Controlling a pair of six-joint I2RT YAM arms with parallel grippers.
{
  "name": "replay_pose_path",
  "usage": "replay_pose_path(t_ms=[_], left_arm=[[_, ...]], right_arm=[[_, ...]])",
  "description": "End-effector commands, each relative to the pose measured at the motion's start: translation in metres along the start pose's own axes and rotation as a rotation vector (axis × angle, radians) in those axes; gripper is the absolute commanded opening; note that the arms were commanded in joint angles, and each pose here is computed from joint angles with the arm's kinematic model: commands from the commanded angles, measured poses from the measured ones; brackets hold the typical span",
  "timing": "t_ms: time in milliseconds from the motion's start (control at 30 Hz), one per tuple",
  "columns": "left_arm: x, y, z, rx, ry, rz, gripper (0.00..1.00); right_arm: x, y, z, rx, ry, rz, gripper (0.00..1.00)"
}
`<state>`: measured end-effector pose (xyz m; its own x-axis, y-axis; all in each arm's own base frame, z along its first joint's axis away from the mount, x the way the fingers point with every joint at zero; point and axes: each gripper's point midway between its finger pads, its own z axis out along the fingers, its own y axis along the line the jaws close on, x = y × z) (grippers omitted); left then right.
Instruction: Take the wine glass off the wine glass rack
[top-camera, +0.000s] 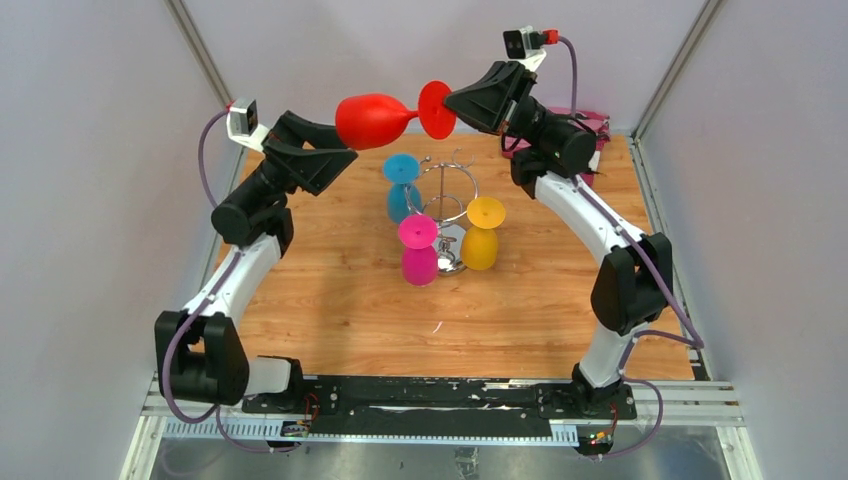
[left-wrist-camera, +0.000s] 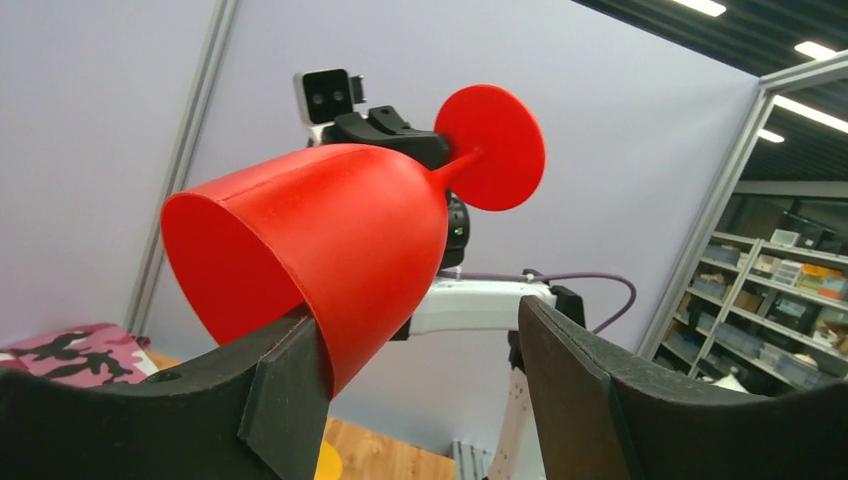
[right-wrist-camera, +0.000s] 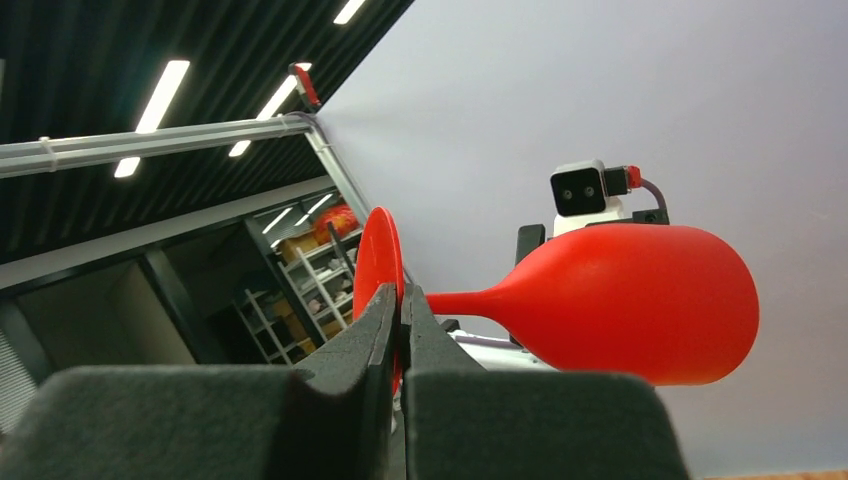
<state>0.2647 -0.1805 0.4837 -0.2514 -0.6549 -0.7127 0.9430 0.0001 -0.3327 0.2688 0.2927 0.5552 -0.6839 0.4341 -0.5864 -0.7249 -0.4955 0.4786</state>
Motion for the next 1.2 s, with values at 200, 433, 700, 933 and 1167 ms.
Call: replay_pose_path(t_ms=[200, 433, 700, 933, 1167], left_arm=[[0.002, -0.062, -0.004, 0.119, 0.007, 0.111, 0.41], [0.003, -0.065, -0.004, 0.123, 0.014, 0.101, 0.02], [-0.008, -0.065, -0.002, 0.106, -0.020, 0.097, 0.00], [-0.051, 0.011, 0.013, -0.399, 0.015, 0.223, 0.00], [-0.088, 0.107, -0.018, -0.973, 0.204, 0.299, 0.00]], right_arm=[[0.039, -0.014, 0.018, -0.113, 0.073, 0.099, 0.00], [0.045, -0.029, 0.014, -0.090, 0.066, 0.132, 0.00], [0.043, -0.030, 0.010, -0.067, 0.067, 0.096, 0.35], [0.024, -0.040, -0.019, 0.047, 0.024, 0.032, 0.99], [-0.001, -0.046, -0.056, 0.111, -0.038, 0.043, 0.99]])
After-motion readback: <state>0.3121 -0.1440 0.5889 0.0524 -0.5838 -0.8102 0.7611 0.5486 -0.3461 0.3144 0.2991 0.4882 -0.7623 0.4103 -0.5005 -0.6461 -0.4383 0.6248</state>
